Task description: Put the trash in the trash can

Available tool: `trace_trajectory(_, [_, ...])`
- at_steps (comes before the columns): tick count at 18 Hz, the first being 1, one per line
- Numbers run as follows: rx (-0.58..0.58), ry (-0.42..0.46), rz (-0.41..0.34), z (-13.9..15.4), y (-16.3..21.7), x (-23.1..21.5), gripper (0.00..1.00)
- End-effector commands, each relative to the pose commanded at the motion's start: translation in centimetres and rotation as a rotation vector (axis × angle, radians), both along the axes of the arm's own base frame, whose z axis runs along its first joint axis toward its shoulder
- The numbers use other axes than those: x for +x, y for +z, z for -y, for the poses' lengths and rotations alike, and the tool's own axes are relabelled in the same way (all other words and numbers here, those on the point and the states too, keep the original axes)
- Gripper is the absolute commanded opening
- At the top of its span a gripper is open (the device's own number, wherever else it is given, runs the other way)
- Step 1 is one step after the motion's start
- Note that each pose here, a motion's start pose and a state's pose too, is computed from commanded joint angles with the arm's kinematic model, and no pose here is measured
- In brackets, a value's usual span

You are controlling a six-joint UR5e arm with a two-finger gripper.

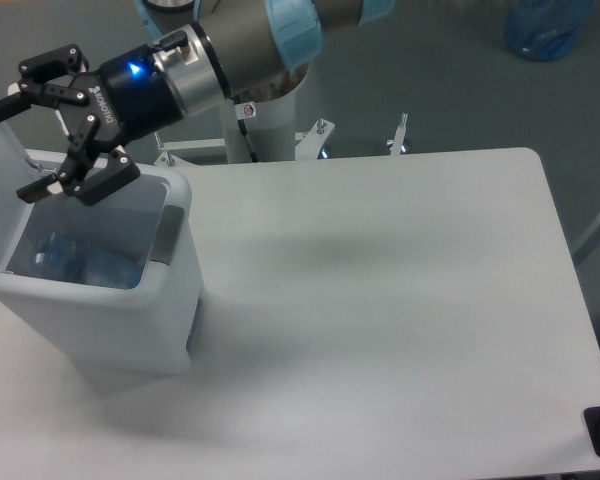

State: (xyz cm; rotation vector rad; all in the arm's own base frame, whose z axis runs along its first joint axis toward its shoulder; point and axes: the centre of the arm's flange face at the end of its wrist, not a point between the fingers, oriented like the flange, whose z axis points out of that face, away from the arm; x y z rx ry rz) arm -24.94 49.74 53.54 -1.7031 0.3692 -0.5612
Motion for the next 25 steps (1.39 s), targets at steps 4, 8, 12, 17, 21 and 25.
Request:
trace_trajectory(4, [-0.023, 0.188, 0.023, 4.4, -2.8, -10.9, 1.0])
trace_trajectory(8, [-0.097, 0.362, -0.062, 8.5, -5.3, -19.6, 1.0])
trace_trajectory(12, [-0.318, 0.509, -0.205, 8.9, -7.5, -25.1, 1.0])
trace_trajectory(17, [-0.536, 0.631, -0.351, 9.1, -9.1, -29.0, 1.0])
trace_trajectory(21, [-0.706, 0.652, -0.508, 9.2, -9.8, -29.3, 1.0])
trace_trajectory(25, [-0.88, 0.573, -0.586, 10.0, -10.6, -29.9, 1.0])
